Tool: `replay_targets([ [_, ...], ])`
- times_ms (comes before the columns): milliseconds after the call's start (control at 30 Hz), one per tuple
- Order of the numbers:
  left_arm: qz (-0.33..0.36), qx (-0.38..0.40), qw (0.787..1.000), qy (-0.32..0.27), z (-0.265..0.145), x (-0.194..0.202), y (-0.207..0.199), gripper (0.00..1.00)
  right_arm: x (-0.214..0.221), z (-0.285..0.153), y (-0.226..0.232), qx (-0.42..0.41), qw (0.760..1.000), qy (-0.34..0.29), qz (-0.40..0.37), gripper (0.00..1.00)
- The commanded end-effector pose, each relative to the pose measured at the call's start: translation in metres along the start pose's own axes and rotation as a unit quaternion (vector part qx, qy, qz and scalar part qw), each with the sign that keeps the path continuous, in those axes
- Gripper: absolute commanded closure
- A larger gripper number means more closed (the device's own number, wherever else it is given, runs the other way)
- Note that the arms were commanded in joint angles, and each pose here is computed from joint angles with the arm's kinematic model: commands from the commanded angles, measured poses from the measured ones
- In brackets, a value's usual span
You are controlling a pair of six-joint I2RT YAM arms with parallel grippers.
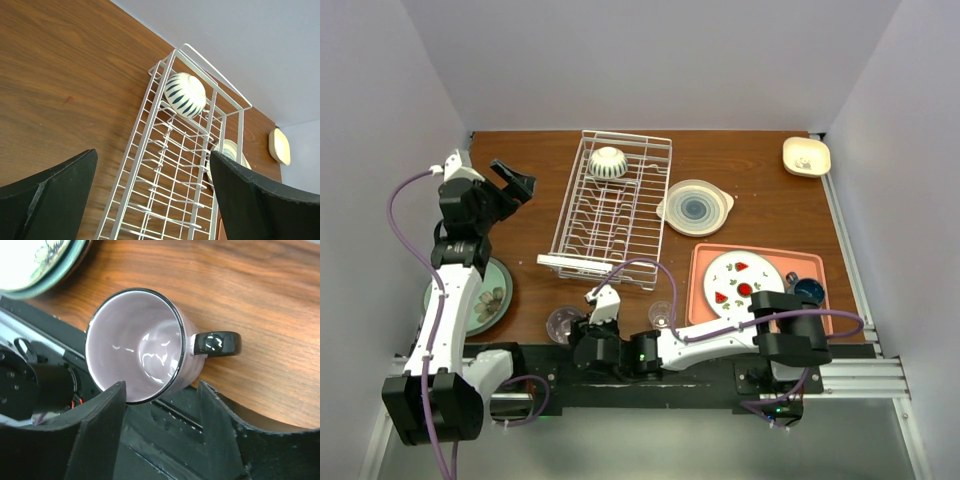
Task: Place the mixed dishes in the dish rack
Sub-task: Grab a cup with the right arm
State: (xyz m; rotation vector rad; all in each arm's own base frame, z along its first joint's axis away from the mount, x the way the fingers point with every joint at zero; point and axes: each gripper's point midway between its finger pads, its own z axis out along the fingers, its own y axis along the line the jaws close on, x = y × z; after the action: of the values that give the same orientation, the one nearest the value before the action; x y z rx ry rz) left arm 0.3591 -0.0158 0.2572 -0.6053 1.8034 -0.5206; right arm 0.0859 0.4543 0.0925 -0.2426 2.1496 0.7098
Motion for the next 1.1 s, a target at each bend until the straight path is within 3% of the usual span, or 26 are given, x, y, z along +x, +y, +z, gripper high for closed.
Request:
replay_targets([
  [0,0.017,0.007,1.0,-0.021,-0.009,-0.014,-0.006,0.0,-0.019,0.005,0.003,0.027,0.998,-0.044,0.035,0.44],
  [167,0.021,0.004,1.0,-0.021,-0.012,-0.014,-0.005,0.0,-0.015,0.01,0.005,0.033,0.998,-0.042,0.03,0.58],
  [367,0.026,0.0,0.999,-0.024,-0.016,-0.014,-0.004,0.0,-0.001,0.017,0.0,0.047,0.999,-0.023,0.008,0.69],
  [633,0.026,-0.003,0.999,-0.027,-0.02,-0.013,-0.002,0.0,0.018,0.024,-0.007,0.066,0.998,0.006,-0.025,0.62],
  [733,0.026,-0.002,0.999,-0.025,-0.021,-0.011,-0.002,0.0,0.017,0.024,-0.008,0.068,0.997,0.004,-0.026,0.74],
  [767,0.025,-0.003,0.999,-0.023,-0.02,-0.01,-0.001,0.0,0.013,0.022,-0.006,0.064,0.998,0.001,-0.023,0.87],
  [833,0.026,-0.001,0.999,-0.026,-0.021,-0.012,-0.003,0.0,0.006,0.019,-0.009,0.068,0.997,-0.011,-0.022,1.0],
  [1067,0.027,0.0,0.999,-0.031,-0.023,-0.015,-0.005,0.0,-0.033,-0.009,0.009,0.01,0.998,-0.043,-0.039,1.0],
])
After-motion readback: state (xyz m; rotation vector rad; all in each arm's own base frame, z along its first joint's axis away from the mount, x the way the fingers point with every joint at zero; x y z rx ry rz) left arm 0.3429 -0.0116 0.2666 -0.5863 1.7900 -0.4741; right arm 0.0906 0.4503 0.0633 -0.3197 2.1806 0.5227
